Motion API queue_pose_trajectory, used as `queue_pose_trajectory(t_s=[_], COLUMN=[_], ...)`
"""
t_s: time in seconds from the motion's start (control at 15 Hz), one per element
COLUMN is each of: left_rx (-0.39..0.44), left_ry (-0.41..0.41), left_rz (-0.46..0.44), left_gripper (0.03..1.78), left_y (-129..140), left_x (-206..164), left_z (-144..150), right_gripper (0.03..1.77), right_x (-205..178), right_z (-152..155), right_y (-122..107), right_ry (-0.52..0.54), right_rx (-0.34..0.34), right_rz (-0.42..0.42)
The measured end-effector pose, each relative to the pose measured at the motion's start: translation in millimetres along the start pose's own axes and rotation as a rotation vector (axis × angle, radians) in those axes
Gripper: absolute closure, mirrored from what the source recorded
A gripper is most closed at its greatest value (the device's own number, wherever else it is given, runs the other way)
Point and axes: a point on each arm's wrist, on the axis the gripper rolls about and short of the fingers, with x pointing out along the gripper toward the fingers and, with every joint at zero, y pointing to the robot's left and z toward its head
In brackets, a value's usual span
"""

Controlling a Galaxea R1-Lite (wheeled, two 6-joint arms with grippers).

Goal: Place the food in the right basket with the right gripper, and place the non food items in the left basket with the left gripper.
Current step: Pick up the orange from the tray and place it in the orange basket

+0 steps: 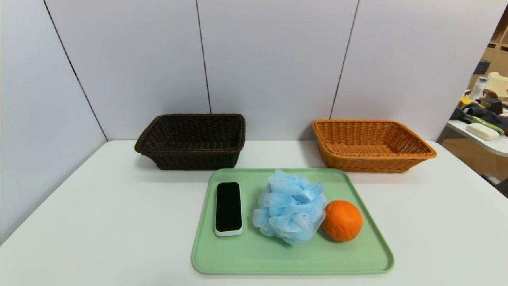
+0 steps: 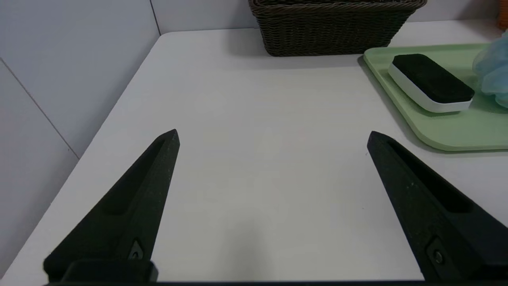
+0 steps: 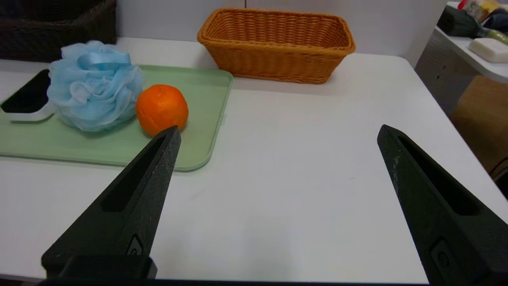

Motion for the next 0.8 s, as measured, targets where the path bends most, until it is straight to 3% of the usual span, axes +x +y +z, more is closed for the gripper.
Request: queue_pose_trajectory(t_s=[0.4, 0.8], left_rx=[0.003, 0.01], left_ry=[0.018, 0.156], left_rz=[0.007, -0.014], left_gripper=[0.12, 0.12], left_y=[1.7, 2.7], left_x=[7.7, 61.8], left_z=[82.7, 128.2], right_gripper=[0.09, 0.09], right_x=[27.1, 75.0], right_z=[66.9, 115.0], right_y=[-5.1, -8.5], right_ry=[0.081, 0.229], right_rx=[-0.004, -0.014], right_rz=[0.013, 0.098])
